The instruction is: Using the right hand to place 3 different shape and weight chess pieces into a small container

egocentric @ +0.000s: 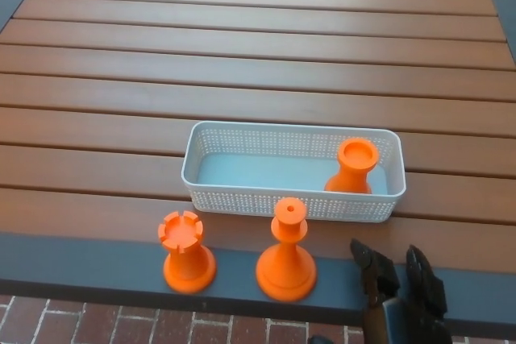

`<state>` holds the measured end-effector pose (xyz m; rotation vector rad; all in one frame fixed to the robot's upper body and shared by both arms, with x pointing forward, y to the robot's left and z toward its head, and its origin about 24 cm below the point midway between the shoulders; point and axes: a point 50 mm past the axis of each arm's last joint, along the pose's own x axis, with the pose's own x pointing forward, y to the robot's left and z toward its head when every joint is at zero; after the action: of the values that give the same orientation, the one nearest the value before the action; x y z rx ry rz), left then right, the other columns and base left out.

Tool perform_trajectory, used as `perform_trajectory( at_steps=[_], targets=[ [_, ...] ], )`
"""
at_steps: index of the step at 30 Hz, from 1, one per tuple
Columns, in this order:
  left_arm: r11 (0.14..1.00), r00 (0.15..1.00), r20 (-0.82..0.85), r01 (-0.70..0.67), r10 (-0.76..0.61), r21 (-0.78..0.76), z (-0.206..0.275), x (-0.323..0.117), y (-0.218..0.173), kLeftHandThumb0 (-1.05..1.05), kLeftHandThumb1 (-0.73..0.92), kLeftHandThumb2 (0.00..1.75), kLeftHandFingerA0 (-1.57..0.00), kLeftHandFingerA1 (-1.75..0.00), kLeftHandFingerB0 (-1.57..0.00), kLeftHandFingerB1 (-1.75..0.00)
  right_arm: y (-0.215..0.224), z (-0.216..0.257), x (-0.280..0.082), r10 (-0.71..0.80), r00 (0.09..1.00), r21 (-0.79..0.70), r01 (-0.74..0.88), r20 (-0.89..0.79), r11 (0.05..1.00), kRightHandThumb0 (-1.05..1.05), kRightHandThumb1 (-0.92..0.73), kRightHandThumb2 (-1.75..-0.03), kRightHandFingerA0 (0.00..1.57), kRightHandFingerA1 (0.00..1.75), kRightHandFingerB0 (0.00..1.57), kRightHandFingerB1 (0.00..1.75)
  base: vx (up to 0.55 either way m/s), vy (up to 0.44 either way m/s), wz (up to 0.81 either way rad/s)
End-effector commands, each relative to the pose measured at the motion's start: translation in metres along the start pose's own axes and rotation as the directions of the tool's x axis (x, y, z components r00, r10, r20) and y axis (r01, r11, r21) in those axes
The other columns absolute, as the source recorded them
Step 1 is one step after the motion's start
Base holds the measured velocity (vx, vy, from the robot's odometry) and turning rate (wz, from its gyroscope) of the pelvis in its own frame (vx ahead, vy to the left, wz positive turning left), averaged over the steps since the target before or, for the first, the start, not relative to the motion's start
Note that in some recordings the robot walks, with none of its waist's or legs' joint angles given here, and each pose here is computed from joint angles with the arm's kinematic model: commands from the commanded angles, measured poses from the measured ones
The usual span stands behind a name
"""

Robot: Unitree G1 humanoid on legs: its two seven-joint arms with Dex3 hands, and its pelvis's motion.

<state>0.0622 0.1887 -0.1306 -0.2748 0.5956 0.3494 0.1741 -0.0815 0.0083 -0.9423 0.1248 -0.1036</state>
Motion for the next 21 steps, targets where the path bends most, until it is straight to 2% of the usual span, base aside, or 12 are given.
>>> perform_trajectory(
  at_steps=[1, 4, 7, 12, 13, 15, 16, 21],
  targets=[
    [1.0, 1.0, 0.029, -0.013, 0.013, 0.021, 0.004, 0.001, 0.004, -0.06, 0.55, 1.12, -1.02, -1.47, -0.91, -1.22, 0.021, 0.082, -0.012, 0.066, 0.993, 0.19, -0.085, 0.102, 0.978, -0.71, -0.44, -0.81, 0.0, 0.21, 0.09, 0.43, 0.0, 0.0, 0.0],
    [0.999, 0.999, 0.03, -0.011, 0.01, 0.036, 0.005, 0.001, 0.003, -0.07, 0.56, 1.12, -1.02, -1.47, -0.91, -1.24, 0.021, 0.08, -0.007, 0.071, 0.993, 0.186, -0.087, 0.094, 0.979, -0.81, -0.48, -0.79, 0.0, 0.12, 0.1, 0.4, 0.0, 0.0, 0.0],
    [0.998, 0.999, 0.033, -0.01, 0.008, 0.059, 0.006, 0.001, 0.002, -0.09, 0.59, 1.07, -1.0, -1.48, -0.91, -1.26, 0.021, 0.084, -0.004, 0.088, 0.991, 0.186, -0.107, 0.103, 0.977, -0.79, -0.47, -0.81, 0.0, 0.15, 0.1, 0.4, 0.0, 0.0, 0.0],
    [0.998, 1.0, 0.031, -0.006, 0.004, 0.067, 0.007, 0.001, 0.002, -0.08, 0.6, 1.07, -0.99, -1.5, -0.89, -1.27, 0.022, 0.088, -0.005, 0.098, 0.989, 0.182, -0.117, 0.111, 0.976, -0.81, -0.48, -0.81, 0.0, 0.15, 0.1, 0.4, 0.0, 0.0, 0.0],
    [0.998, 1.0, 0.017, -0.012, 0.011, 0.061, 0.005, 0.001, 0.003, -0.06, 0.58, 1.08, -1.02, -1.48, -0.91, -1.24, 0.022, 0.091, -0.006, 0.107, 0.986, 0.178, -0.129, 0.128, 0.976, -0.69, -0.57, -0.58, 0.0, 0.22, 0.12, 0.33, 0.0, 0.0, 0.0],
    [0.998, 1.0, -0.004, -0.021, 0.022, 0.051, 0.003, 0.0, 0.004, -0.06, 0.58, 1.08, -1.02, -1.48, -0.91, -1.24, 0.022, 0.097, -0.009, 0.12, 0.981, 0.171, -0.146, 0.153, 0.974, -0.69, -0.57, -0.58, 0.0, 0.22, 0.12, 0.33, 0.0, 0.0, 0.0],
    [0.998, 1.0, -0.008, -0.02, 0.021, 0.061, 0.001, -0.001, 0.005, -0.06, 0.61, 1.02, -0.99, -1.47, -0.87, -1.22, 0.02, 0.098, -0.008, 0.117, 0.981, 0.164, -0.143, 0.158, 0.976, -0.76, -0.46, -0.83, 0.0, 0.2, 0.1, 0.39, 0.0, 0.0, 0.0],
    [0.997, 1.0, -0.014, -0.018, 0.019, 0.077, -0.002, -0.003, 0.007, -0.06, 0.61, 1.02, -0.99, -1.47, -0.87, -1.22, 0.018, 0.099, -0.007, 0.114, 0.98, 0.152, -0.139, 0.163, 0.979, -0.76, -0.46, -0.83, 0.0, 0.2, 0.1, 0.39, 0.0, 0.0, 0.0]
  ],
)
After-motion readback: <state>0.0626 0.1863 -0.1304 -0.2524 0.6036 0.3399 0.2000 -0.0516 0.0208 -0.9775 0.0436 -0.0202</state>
